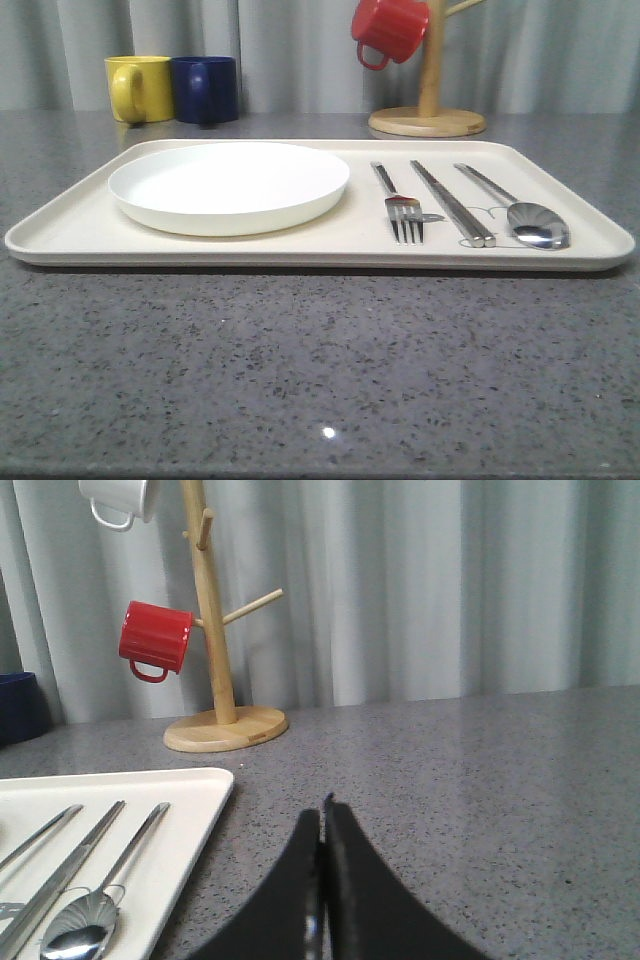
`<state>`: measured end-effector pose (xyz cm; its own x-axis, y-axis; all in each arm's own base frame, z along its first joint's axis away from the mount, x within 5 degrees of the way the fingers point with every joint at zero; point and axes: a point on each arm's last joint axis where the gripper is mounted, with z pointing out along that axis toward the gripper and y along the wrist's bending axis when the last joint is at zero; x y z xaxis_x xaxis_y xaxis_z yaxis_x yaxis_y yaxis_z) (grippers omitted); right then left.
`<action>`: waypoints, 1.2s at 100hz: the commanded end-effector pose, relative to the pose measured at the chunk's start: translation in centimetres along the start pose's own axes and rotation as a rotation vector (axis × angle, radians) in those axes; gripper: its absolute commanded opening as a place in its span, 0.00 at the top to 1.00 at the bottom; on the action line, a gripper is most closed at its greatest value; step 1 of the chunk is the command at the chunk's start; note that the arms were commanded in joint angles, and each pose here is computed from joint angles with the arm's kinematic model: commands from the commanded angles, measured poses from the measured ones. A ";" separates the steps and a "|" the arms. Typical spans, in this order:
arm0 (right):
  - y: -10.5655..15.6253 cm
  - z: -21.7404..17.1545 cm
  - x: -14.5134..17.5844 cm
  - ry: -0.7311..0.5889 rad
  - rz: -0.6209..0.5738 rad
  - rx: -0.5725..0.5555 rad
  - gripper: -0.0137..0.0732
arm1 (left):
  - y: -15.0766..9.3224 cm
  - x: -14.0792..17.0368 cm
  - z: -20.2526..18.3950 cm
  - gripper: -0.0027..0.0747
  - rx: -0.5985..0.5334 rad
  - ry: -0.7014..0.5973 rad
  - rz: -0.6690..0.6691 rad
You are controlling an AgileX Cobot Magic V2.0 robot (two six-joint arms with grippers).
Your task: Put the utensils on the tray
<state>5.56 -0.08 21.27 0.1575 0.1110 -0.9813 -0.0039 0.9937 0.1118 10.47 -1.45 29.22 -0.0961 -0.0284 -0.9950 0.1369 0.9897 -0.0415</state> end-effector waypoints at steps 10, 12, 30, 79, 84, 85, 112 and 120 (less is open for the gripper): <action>0.1 -0.2 -1.4 -0.114 -0.022 -0.008 0.92 | 0.2 -1.6 -0.1 0.99 -0.028 -0.102 -0.015; 0.1 -0.2 -1.4 -0.114 -0.022 -0.008 0.92 | 0.2 -1.6 -0.1 0.99 -0.028 -0.102 -0.015; 0.1 -0.2 -1.4 -0.114 -0.022 -0.008 0.92 | 0.2 -1.6 -0.1 0.99 -0.028 -0.102 -0.015; 0.1 -0.2 -1.4 -0.114 -0.022 -0.008 0.92 | 0.3 -1.6 -1.1 0.99 -0.037 -0.156 0.072; 0.1 -0.2 -1.4 -0.114 -0.022 -0.008 0.92 | 0.2 -1.2 -1.3 0.99 -0.036 -0.163 0.073; 0.1 -0.2 -1.4 -0.114 -0.022 -0.008 0.92 | 0.2 -1.2 -1.4 0.99 -0.036 -0.164 0.082; 0.1 -0.2 -1.4 -0.114 -0.022 -0.008 0.92 | 0.3 2.9 -3.2 0.99 -0.030 -0.185 0.079; 0.1 -0.2 -1.4 -0.114 -0.022 -0.008 0.92 | 0.3 4.2 -3.6 0.99 -0.033 -0.195 0.080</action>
<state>5.56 -0.08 21.25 0.1597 0.1110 -0.9809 -0.0041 0.9937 0.1118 7.04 -0.77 24.90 -0.0006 0.0473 -0.9989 0.1094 0.9929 0.0470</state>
